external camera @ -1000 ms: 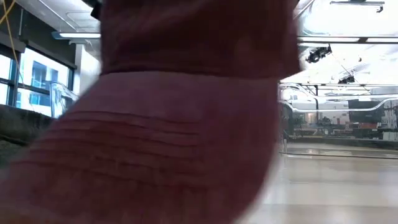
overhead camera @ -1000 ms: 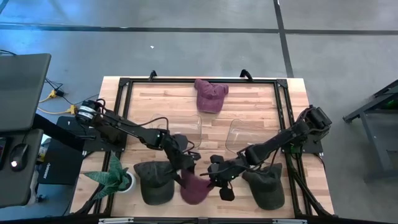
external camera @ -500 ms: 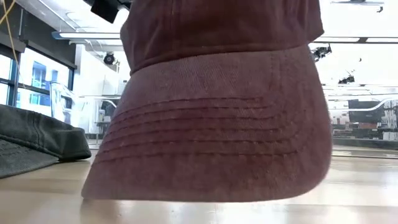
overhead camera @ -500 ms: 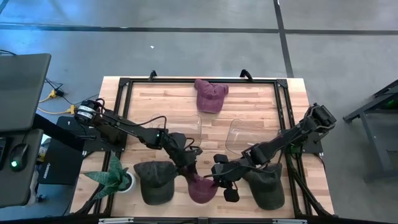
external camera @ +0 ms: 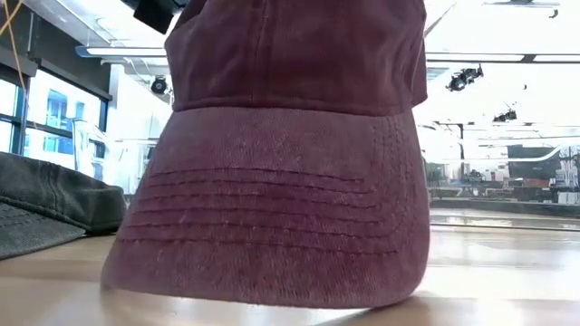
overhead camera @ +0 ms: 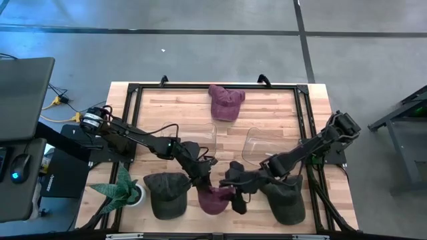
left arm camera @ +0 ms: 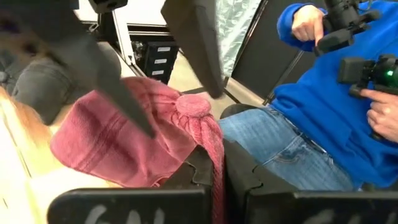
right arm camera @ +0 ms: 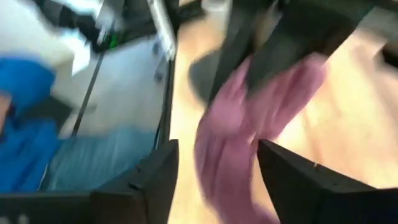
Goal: Pick & Place hat
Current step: Put the bottom red cap into the right transparent bin
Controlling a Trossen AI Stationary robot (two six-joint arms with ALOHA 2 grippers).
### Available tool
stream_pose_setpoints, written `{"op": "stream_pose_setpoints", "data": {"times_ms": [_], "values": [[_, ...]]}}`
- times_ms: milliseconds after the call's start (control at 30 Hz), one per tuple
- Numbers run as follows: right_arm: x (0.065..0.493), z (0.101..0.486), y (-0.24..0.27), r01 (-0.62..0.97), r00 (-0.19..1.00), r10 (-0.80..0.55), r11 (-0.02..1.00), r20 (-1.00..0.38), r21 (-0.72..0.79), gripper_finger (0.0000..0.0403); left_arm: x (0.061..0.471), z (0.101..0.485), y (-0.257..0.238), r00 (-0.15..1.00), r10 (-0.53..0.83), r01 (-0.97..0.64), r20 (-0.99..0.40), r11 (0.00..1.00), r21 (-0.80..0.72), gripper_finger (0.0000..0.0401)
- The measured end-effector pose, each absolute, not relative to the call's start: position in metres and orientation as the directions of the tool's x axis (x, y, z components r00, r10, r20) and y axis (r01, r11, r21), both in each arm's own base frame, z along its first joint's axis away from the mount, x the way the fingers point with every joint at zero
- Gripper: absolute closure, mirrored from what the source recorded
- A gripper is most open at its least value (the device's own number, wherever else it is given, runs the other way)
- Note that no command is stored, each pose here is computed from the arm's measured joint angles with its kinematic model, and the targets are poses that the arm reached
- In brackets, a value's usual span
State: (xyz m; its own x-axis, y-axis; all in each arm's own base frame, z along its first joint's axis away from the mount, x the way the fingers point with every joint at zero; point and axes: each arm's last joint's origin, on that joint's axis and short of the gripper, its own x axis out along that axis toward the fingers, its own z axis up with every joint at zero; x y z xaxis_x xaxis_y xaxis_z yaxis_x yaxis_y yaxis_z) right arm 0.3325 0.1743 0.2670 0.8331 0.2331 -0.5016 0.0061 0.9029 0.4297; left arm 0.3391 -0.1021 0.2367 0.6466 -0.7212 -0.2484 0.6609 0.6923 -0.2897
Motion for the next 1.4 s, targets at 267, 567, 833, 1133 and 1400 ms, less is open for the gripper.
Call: {"op": "stream_pose_setpoints", "data": {"times_ms": [267, 567, 833, 1133, 1400], "values": [[0.337, 0.263, 0.176, 0.028, 0.845, 0.209, 0.902, -0.492, 0.432, 0.0185, 0.340, 0.240, -0.102, 0.655, -0.723, 0.671, -0.219, 0.690, -0.270, 0.0399], [0.334, 0.263, 0.184, -0.043, 0.840, 0.257, 0.909, -0.478, 0.414, 0.0311, 0.339, 0.240, -0.103, 0.628, -0.749, 0.711, -0.210, 0.662, -0.235, 0.0380], [0.323, 0.268, 0.198, -0.018, 0.869, 0.206, 0.922, -0.450, 0.387, 0.0383, 0.339, 0.256, -0.087, 0.603, -0.773, 0.755, -0.199, 0.633, -0.170, 0.0277], [0.263, 0.307, 0.214, 0.199, 0.924, -0.039, 0.900, -0.381, 0.389, 0.0399, 0.310, 0.319, -0.048, 0.757, -0.487, 0.499, -0.435, 0.861, -0.095, 0.0246], [0.189, 0.354, 0.193, 0.361, 0.928, -0.293, 0.861, -0.231, 0.357, 0.0400, 0.261, 0.368, -0.042, 0.905, -0.138, 0.191, -0.403, 0.977, 0.095, 0.0281]]}}
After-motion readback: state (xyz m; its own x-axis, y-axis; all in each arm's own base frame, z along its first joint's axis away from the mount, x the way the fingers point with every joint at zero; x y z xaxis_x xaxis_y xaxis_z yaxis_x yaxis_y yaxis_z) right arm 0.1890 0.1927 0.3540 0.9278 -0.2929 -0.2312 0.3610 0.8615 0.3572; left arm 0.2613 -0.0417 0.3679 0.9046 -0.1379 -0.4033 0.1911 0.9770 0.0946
